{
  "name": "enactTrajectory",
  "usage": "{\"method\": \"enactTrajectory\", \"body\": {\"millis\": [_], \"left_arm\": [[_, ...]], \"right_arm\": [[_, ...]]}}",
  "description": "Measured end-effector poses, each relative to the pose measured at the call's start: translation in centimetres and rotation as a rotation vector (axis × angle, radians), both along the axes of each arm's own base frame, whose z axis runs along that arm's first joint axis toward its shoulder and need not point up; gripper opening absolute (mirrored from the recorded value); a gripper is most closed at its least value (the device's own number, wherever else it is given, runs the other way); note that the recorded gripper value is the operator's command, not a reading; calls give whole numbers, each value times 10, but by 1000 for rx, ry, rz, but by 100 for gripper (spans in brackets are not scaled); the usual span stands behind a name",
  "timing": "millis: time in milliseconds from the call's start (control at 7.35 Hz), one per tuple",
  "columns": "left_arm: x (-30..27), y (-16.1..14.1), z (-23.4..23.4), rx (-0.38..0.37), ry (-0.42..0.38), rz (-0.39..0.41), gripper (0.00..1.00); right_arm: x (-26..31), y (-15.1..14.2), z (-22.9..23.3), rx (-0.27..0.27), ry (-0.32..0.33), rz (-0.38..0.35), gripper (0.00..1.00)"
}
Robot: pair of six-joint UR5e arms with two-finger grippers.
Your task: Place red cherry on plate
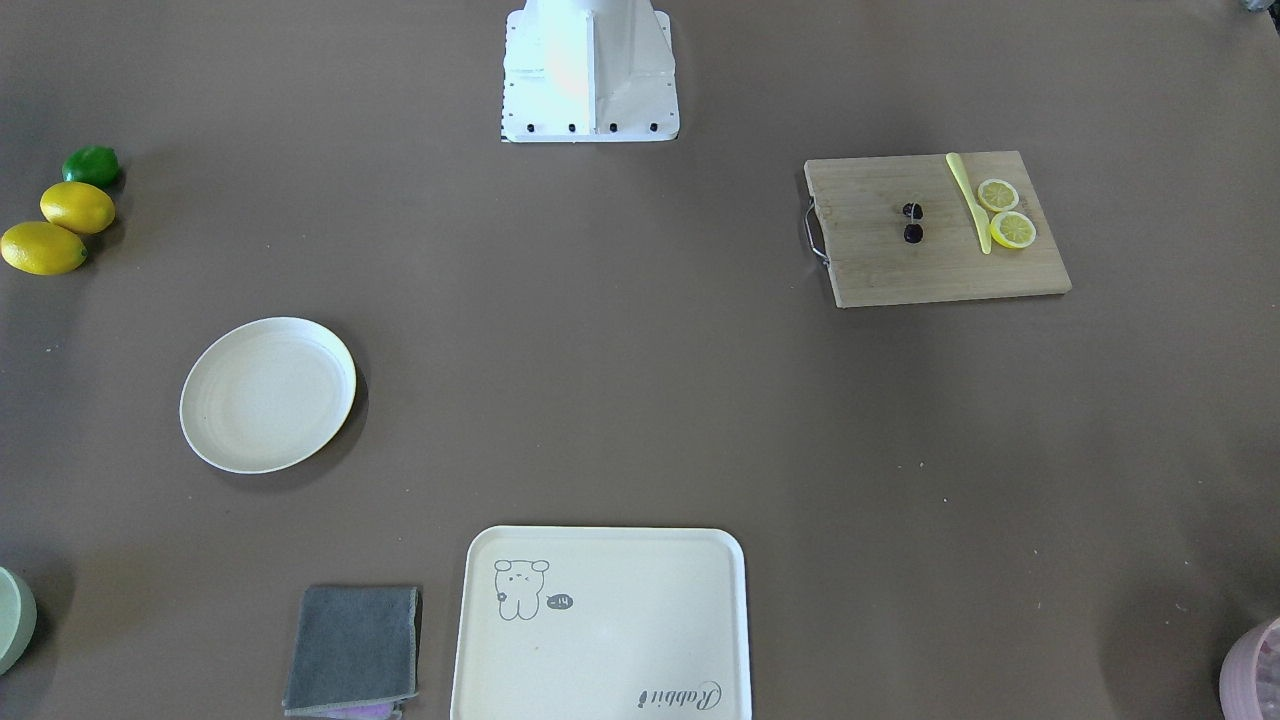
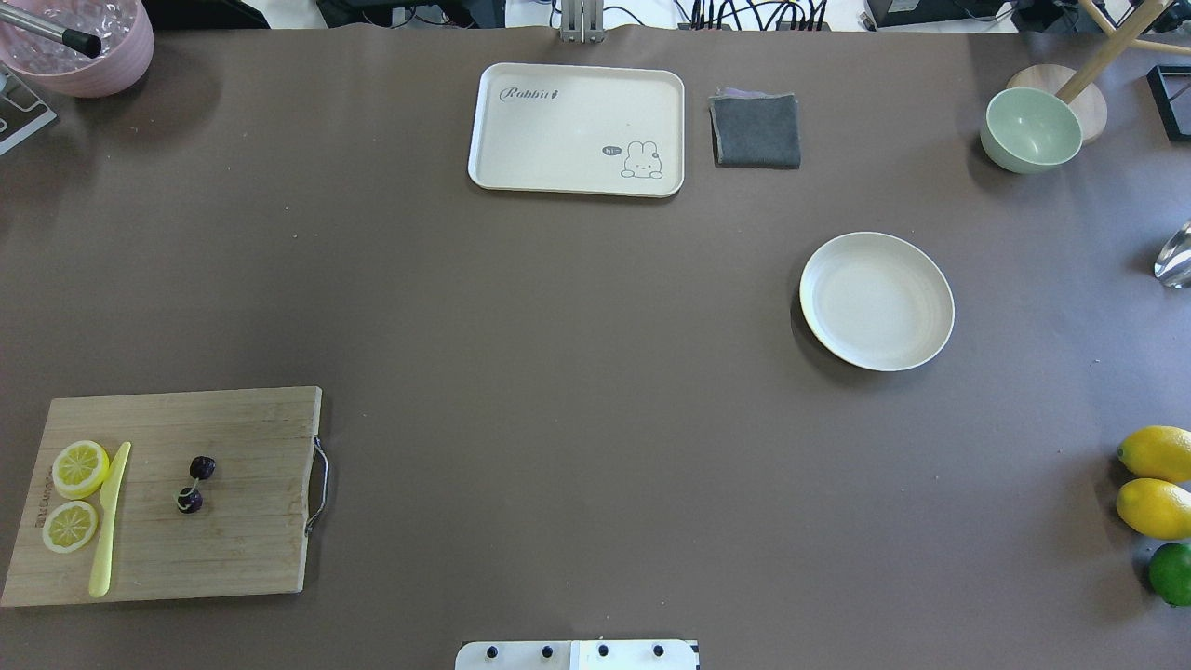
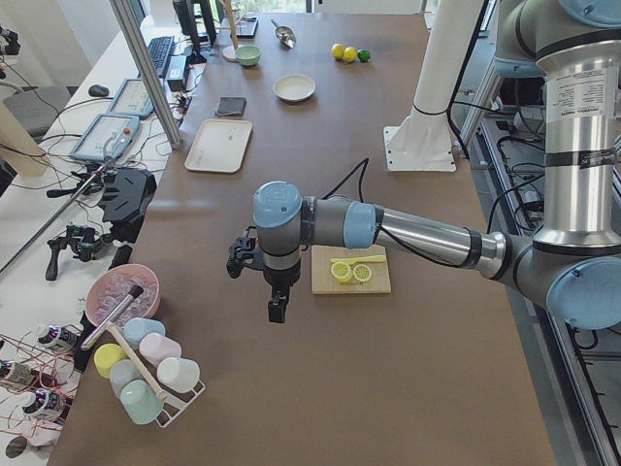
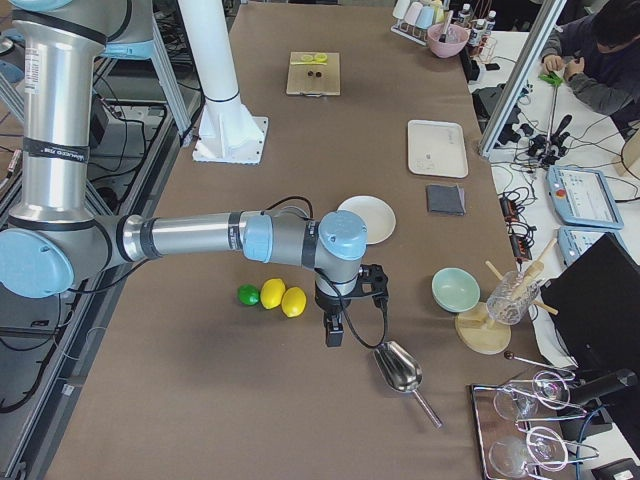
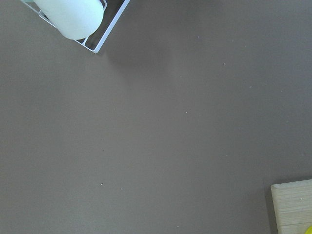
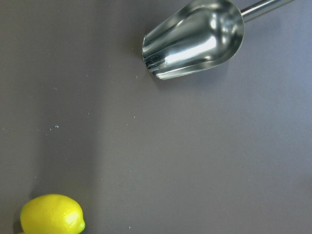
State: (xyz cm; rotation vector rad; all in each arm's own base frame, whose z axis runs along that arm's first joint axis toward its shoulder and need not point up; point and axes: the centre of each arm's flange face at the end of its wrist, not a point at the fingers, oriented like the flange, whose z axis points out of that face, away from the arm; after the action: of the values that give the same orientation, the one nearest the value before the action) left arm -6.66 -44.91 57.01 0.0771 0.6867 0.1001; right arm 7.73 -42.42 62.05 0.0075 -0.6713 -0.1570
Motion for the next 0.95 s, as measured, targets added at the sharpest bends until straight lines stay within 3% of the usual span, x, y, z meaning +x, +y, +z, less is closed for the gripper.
{"method": "enactTrajectory", "body": {"millis": [680, 952], "left_arm": [[2, 2, -12, 35, -2, 17, 98], [1, 1, -22, 55, -1, 15, 98]], "right_arm": [[0, -4, -10, 24, -1, 1, 100], [0, -10, -36, 141, 2, 8, 100]]}}
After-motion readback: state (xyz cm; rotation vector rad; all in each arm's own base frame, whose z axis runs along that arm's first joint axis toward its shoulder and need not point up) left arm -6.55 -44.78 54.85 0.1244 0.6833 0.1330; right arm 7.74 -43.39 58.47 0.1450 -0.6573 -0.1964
